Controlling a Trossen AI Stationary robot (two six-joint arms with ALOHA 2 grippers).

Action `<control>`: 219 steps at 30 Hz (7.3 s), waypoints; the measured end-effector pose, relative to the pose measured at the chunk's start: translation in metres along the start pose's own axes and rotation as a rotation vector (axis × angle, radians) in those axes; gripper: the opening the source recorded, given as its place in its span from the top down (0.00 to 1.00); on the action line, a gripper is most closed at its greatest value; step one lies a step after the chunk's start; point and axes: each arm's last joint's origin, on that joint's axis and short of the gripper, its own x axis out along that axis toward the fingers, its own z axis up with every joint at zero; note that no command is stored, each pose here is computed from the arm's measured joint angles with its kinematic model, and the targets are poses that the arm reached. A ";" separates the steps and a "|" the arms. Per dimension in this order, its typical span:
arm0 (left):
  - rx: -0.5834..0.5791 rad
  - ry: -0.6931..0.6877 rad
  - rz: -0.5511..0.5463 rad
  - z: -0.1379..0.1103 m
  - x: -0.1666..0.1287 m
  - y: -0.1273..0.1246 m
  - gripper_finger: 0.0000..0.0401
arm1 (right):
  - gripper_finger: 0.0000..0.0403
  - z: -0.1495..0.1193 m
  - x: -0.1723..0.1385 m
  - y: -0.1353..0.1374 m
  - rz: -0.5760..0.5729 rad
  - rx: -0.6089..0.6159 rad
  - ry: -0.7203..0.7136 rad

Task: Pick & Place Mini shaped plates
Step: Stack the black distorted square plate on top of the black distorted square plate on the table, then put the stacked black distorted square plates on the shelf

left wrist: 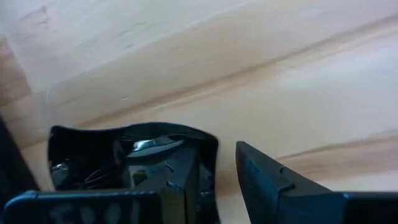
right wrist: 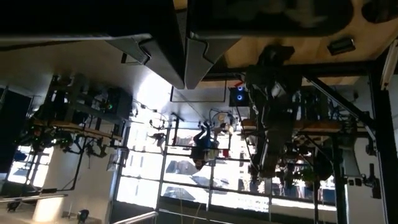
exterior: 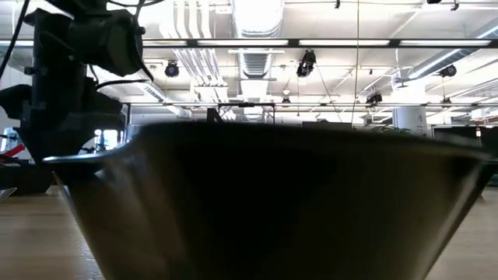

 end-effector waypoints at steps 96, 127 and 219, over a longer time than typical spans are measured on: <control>0.442 -0.157 -0.335 0.040 -0.087 -0.190 1.00 | 0.98 0.002 0.000 -0.001 -0.004 0.038 -0.014; 0.429 -0.096 -0.338 0.037 -0.086 -0.189 0.91 | 0.98 0.005 -0.006 -0.007 -0.009 0.045 -0.042; 0.249 -0.079 -0.272 0.049 -0.020 -0.151 0.85 | 0.98 0.005 -0.006 -0.007 -0.008 0.046 -0.041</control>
